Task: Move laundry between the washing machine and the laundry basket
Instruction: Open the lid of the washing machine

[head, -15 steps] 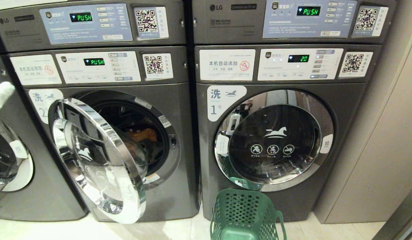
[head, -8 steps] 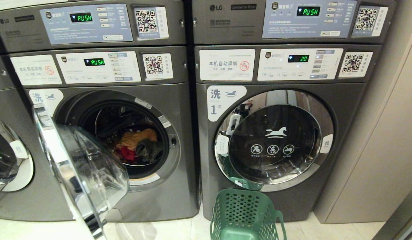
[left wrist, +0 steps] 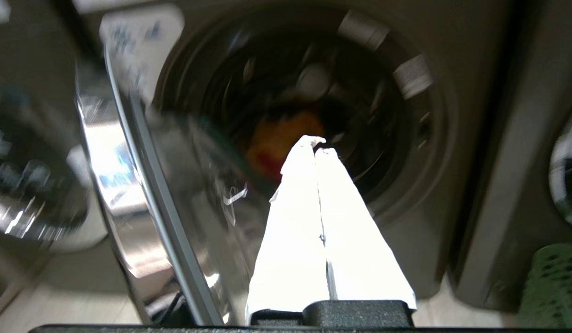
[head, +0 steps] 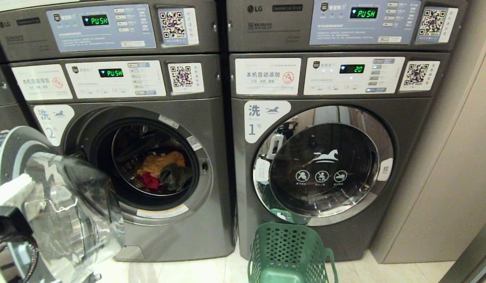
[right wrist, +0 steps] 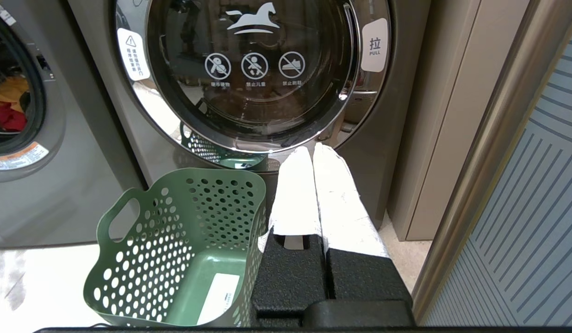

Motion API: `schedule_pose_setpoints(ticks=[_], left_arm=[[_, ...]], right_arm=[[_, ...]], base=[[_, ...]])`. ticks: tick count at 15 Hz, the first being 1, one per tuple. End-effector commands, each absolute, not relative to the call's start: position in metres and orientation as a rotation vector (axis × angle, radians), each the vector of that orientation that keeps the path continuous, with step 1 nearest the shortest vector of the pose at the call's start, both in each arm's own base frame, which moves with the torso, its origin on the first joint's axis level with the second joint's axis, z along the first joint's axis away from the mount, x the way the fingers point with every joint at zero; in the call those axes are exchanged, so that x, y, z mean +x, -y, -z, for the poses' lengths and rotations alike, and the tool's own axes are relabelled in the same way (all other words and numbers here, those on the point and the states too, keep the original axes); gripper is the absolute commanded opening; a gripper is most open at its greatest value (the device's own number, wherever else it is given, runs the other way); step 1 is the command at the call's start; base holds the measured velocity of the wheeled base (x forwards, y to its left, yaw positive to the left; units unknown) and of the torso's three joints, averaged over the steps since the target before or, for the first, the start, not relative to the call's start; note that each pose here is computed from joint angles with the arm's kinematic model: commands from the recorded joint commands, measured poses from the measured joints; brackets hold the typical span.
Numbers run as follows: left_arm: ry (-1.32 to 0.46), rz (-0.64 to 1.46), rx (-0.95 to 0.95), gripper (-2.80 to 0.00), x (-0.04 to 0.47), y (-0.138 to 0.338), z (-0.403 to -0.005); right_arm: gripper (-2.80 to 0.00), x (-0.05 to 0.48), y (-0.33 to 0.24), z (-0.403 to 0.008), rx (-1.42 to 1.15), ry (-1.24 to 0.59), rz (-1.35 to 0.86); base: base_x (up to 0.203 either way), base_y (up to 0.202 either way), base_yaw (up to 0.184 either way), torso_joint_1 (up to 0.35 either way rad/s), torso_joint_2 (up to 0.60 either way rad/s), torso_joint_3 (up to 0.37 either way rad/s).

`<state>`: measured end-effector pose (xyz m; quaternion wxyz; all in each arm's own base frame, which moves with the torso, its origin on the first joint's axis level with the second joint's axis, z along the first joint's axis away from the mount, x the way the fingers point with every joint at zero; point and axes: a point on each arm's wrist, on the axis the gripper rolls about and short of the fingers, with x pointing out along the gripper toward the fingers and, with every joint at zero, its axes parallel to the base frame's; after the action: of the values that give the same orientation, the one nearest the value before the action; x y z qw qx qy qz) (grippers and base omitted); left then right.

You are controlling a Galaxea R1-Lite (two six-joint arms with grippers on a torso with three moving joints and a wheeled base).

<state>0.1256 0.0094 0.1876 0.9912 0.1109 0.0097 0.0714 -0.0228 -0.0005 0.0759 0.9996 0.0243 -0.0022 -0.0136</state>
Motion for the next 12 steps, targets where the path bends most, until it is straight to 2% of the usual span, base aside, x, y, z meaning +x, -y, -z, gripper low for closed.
schedule_pose_setpoints(ticks=[1, 4, 7, 12], left_arm=[[-0.208, -0.210, 0.229, -2.80, 0.157, -0.011, -0.163], [-0.317, -0.417, 0.218, -2.80, 0.184, -0.033, -0.152], [-0.375, -0.649, 0.167, -2.80, 0.206, -0.082, -0.149], [-0.345, -0.838, 0.112, -2.80, 0.209, -0.151, -0.157]], right_arm=[[-2.80, -0.023, 0.000, -0.076, 0.049, 0.004, 0.028], [-2.80, -0.023, 0.000, -0.076, 0.049, 0.004, 0.028], [-2.80, -0.023, 0.000, -0.076, 0.049, 0.005, 0.027], [-2.80, -0.023, 0.000, -0.076, 0.049, 0.004, 0.028]], base=[[0.000, 0.000, 0.000, 0.000, 0.00, 0.000], [0.000, 0.000, 0.000, 0.000, 0.00, 0.000], [0.000, 0.000, 0.000, 0.000, 0.00, 0.000], [0.000, 0.000, 0.000, 0.000, 0.00, 0.000]])
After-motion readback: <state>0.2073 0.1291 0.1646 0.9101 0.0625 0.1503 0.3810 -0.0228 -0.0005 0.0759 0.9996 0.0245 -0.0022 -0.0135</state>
